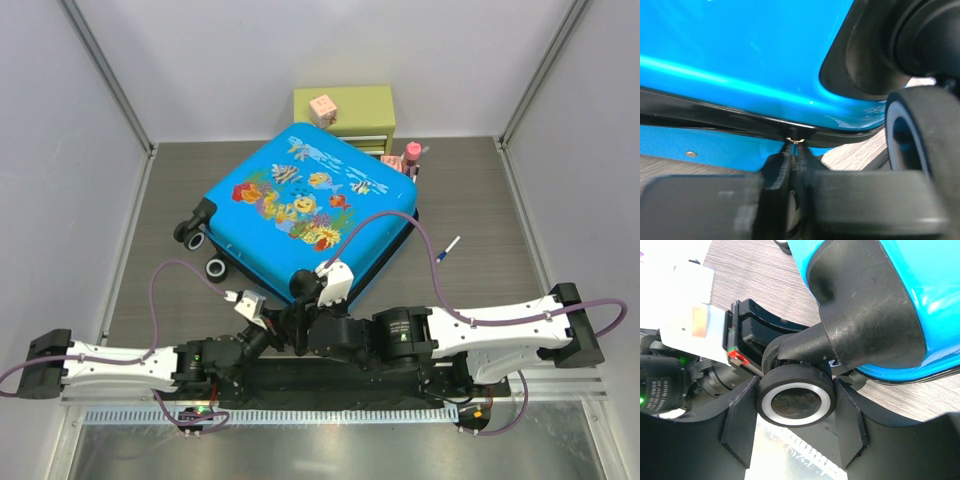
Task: Pack the luggage
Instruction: Zip the luggage at the center of the board.
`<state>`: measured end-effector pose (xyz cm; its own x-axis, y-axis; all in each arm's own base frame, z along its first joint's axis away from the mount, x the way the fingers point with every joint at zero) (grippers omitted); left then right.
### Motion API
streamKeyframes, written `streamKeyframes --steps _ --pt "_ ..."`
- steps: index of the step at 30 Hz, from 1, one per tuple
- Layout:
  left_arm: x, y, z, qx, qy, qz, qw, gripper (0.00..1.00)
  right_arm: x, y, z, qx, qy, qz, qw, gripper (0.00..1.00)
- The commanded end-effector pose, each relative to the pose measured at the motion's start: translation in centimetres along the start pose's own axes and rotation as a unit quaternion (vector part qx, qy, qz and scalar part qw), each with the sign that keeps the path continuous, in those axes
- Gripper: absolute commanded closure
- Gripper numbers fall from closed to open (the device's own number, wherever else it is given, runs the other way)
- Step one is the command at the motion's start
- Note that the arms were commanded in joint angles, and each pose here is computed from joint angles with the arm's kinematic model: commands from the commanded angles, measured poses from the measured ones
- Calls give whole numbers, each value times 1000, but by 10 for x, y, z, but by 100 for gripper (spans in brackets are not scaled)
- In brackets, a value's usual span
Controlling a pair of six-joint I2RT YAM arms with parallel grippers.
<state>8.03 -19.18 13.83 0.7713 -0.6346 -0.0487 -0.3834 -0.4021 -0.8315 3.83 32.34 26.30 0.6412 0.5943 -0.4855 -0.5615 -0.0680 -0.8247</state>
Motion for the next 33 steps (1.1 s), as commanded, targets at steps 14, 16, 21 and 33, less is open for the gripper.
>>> streamKeyframes --steps 14,16,21,33 --pt "-2 -5 -5 -29 35 -23 999 100 11 -81 -3 114 11 -142 983 99" --pt "-3 -7 -5 -32 36 -26 999 100 13 -85 -1 114 8 -143 983 99" --pt "-7 -2 7 -48 26 -37 998 100 27 -90 3 120 -2 -139 983 99" --pt "-14 -8 18 -67 16 -60 996 100 56 -113 9 153 -1 -170 973 99"
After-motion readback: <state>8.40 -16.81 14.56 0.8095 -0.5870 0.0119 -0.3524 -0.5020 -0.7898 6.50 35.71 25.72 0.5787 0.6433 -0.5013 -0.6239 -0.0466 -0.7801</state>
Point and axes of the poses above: each gripper's point midway between its finger pads, its own x axis out along the fingers, its own z axis along the line the jaws close on, y = z × x, the point moved 7 cm from there along -x, back along the fingers, and after that the axes turned 10 degrees about -x, right-handed, at the moved point
